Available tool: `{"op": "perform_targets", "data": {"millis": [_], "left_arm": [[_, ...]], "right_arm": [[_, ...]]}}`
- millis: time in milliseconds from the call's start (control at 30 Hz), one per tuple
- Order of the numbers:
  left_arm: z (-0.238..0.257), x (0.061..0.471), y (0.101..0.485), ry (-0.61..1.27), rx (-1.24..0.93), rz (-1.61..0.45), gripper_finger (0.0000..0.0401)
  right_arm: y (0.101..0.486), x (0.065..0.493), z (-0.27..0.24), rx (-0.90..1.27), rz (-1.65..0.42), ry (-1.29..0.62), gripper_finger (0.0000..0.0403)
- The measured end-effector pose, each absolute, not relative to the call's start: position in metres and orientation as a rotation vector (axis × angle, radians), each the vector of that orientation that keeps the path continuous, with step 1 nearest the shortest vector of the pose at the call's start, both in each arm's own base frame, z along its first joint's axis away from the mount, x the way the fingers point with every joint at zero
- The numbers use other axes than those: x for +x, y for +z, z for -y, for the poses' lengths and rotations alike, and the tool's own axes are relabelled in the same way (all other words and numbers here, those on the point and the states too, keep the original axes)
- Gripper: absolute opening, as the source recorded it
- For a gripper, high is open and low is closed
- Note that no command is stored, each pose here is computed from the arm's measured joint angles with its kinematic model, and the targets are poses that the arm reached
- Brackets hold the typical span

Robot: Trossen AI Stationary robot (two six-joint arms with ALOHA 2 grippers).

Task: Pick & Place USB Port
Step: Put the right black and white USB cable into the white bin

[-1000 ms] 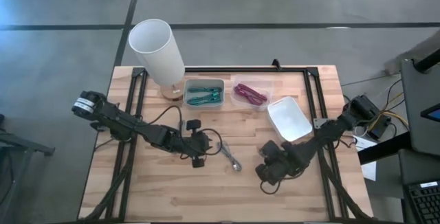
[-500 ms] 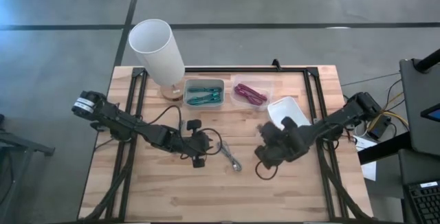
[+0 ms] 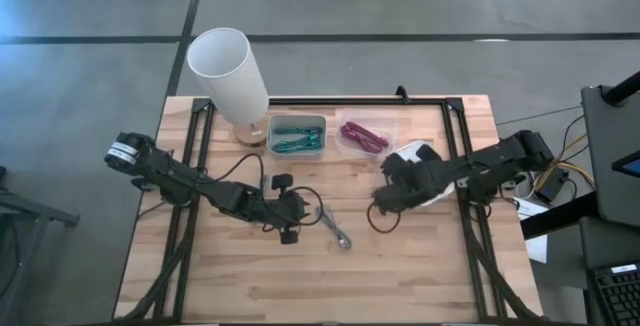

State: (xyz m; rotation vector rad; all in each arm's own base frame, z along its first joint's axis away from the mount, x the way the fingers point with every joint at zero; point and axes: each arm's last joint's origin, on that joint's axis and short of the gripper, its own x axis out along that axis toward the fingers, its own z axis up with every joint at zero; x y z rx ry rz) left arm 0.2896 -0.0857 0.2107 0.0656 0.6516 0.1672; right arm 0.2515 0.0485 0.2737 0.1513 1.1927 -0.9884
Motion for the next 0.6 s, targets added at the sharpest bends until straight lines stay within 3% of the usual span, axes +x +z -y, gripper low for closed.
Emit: {"op": "perform_targets", "data": {"millis": [333, 600], "left_arm": [[0.086, 0.29, 0.211, 0.168, 0.063, -0.651, 0.0124], [0.086, 0.29, 0.211, 0.168, 0.062, -0.652, 0.0124]], "right_arm": [[0.265, 0.25, -0.012, 0.131, -1.291, -1.063, 0.002], [0.254, 0.216, -0.001, 0.222, -1.33, -1.093, 0.002]]}}
